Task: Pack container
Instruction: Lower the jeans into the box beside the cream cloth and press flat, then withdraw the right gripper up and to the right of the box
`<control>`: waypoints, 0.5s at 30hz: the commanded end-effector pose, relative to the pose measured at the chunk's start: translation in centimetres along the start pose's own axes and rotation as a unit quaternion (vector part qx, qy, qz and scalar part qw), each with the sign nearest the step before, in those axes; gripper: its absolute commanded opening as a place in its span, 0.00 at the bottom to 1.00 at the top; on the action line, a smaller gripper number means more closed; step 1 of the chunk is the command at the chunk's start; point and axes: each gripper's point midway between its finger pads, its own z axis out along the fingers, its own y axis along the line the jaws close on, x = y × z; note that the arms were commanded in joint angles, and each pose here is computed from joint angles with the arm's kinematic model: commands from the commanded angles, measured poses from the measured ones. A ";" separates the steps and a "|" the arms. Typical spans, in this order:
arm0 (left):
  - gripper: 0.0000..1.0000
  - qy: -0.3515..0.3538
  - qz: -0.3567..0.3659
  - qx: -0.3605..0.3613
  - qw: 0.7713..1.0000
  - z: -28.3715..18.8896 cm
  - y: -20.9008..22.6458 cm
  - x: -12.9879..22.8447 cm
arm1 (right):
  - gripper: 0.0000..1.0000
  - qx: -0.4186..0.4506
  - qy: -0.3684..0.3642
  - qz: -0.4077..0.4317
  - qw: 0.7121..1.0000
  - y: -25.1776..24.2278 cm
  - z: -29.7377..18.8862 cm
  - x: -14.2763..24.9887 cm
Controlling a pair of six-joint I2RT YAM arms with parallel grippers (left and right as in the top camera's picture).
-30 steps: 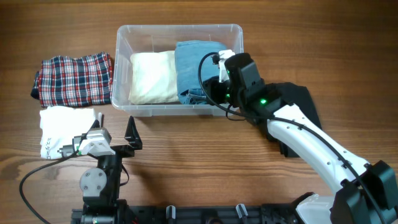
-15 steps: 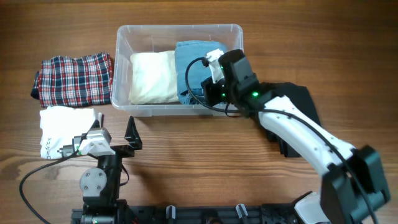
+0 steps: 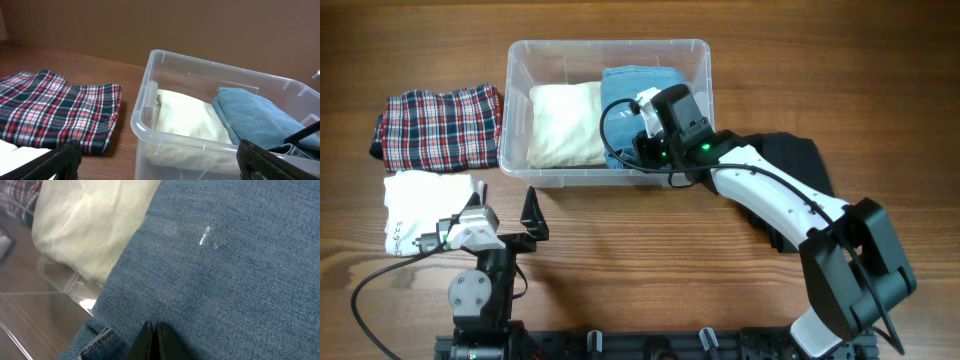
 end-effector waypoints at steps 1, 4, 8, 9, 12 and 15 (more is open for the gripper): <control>1.00 -0.002 -0.003 -0.003 1.000 0.0 0.1 0.1 | 0.04 0.011 0.021 -0.015 1.000 0.0 0.8 0.2; 1.00 -0.002 -0.003 -0.003 1.000 0.0 0.1 0.1 | 0.11 0.005 -0.024 -0.017 1.000 1.3 -2.2 -4.6; 1.00 -0.002 -0.003 -0.003 1.000 0.0 0.1 0.1 | 0.45 0.013 -0.095 -0.006 0.995 2.4 -8.7 -11.0; 1.00 -0.002 -0.003 -0.003 1.000 0.0 0.1 0.1 | 0.56 0.027 -0.111 0.016 0.993 1.7 -10.6 -12.1; 1.00 -0.002 -0.003 -0.003 1.000 0.0 0.1 0.1 | 0.97 0.076 -0.148 0.079 0.983 -2.1 -16.6 -13.6; 1.00 -0.002 -0.003 -0.003 1.000 0.0 0.1 0.1 | 1.00 0.139 -0.156 0.131 0.969 -7.7 -22.2 -12.0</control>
